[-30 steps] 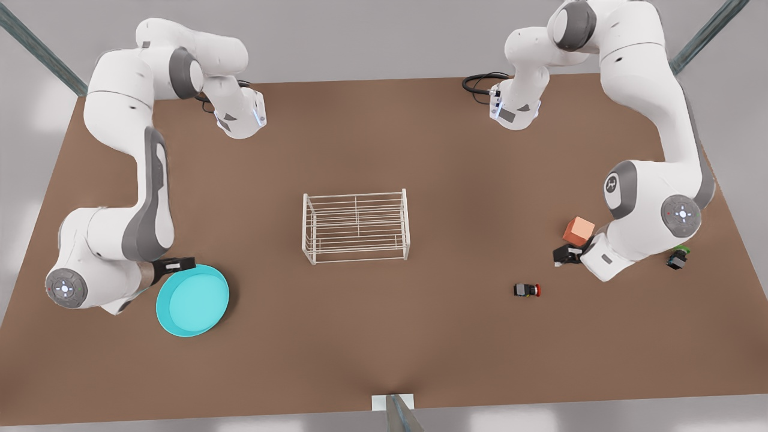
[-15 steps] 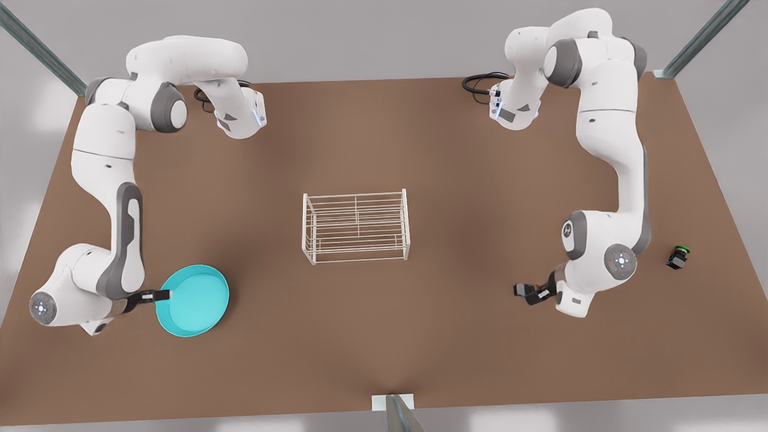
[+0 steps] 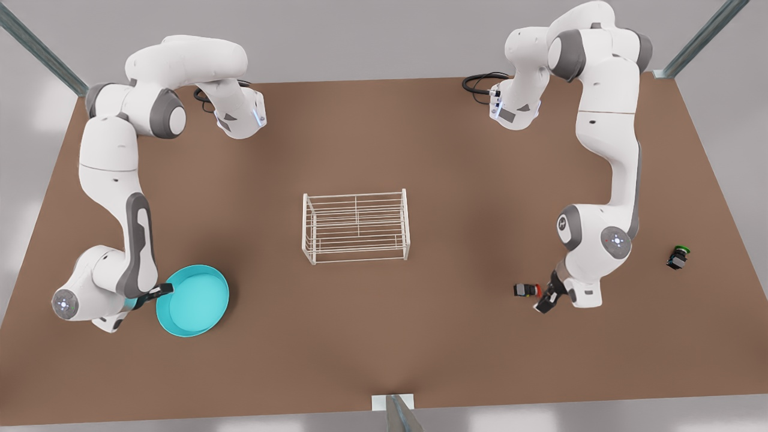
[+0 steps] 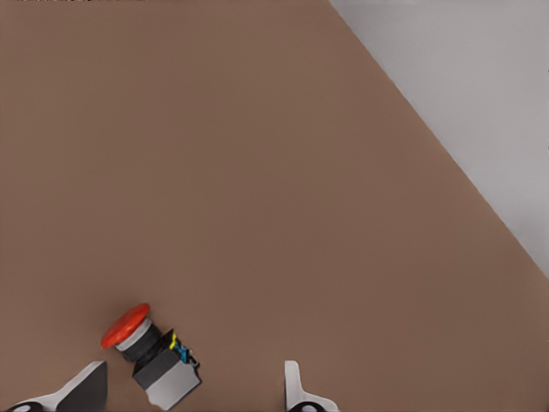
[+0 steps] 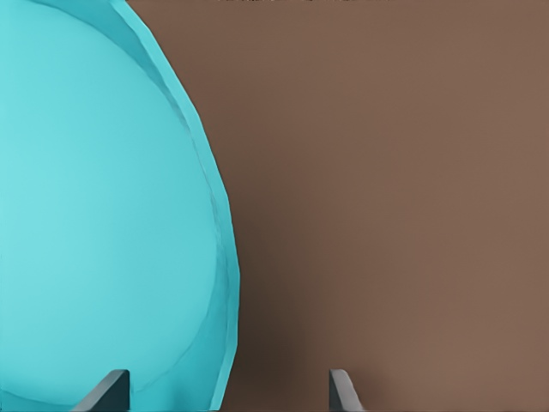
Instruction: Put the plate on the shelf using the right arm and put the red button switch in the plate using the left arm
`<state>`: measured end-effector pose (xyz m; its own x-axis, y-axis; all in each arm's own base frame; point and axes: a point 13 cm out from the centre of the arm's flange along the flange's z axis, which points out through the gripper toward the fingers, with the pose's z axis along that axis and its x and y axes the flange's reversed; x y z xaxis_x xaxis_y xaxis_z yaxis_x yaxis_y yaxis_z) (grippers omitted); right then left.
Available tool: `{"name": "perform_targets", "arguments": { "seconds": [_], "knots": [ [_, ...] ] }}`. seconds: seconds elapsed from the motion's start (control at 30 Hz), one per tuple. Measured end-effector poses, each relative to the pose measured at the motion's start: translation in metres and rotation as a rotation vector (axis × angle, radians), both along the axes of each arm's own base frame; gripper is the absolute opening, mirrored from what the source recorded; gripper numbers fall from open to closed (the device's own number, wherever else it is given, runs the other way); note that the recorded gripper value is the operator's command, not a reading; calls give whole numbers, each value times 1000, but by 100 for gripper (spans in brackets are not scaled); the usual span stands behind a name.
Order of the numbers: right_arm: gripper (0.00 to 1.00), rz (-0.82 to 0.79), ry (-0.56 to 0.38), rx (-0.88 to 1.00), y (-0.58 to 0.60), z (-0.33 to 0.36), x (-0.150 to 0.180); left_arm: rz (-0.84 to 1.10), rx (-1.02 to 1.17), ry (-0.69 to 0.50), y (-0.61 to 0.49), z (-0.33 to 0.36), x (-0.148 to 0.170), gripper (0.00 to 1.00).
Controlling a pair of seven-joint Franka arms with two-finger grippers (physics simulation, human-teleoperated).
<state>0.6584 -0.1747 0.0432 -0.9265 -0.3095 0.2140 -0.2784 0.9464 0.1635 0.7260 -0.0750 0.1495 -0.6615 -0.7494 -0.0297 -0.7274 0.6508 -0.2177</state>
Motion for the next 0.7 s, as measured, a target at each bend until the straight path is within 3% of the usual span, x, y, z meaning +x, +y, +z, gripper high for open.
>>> {"name": "perform_targets", "arguments": {
  "seconds": [0.03, 0.07, 0.13, 0.27, 0.3, 0.33, 0.5, 0.7],
  "knots": [
    [76, 13, -3, 3, 3, -1, 1, 18, -2, -4, 2, -2, 2, 100],
    [58, 23, -6, 5, 4, -1, 2, 33, -3, -5, 3, -4, 3, 100],
    [41, 39, -12, 11, 5, 0, 3, 75, 4, -2, 17, -7, 3, 100],
    [33, 64, -18, 21, 4, 1, 4, 81, 52, 50, 21, 2, 6, 100],
    [22, 70, -19, 23, 4, 1, 4, 82, 66, 78, 21, -4, 0, 100],
    [19, 75, -21, 26, 4, 2, 4, 82, 81, 110, 22, -9, -7, 100],
    [18, 102, -36, 33, 5, 13, 8, 87, 140, 247, 17, -47, -38, 100],
    [18, 136, -77, 35, 13, 73, 20, 142, 151, 294, 14, -57, -42, 100]
  ]
}}
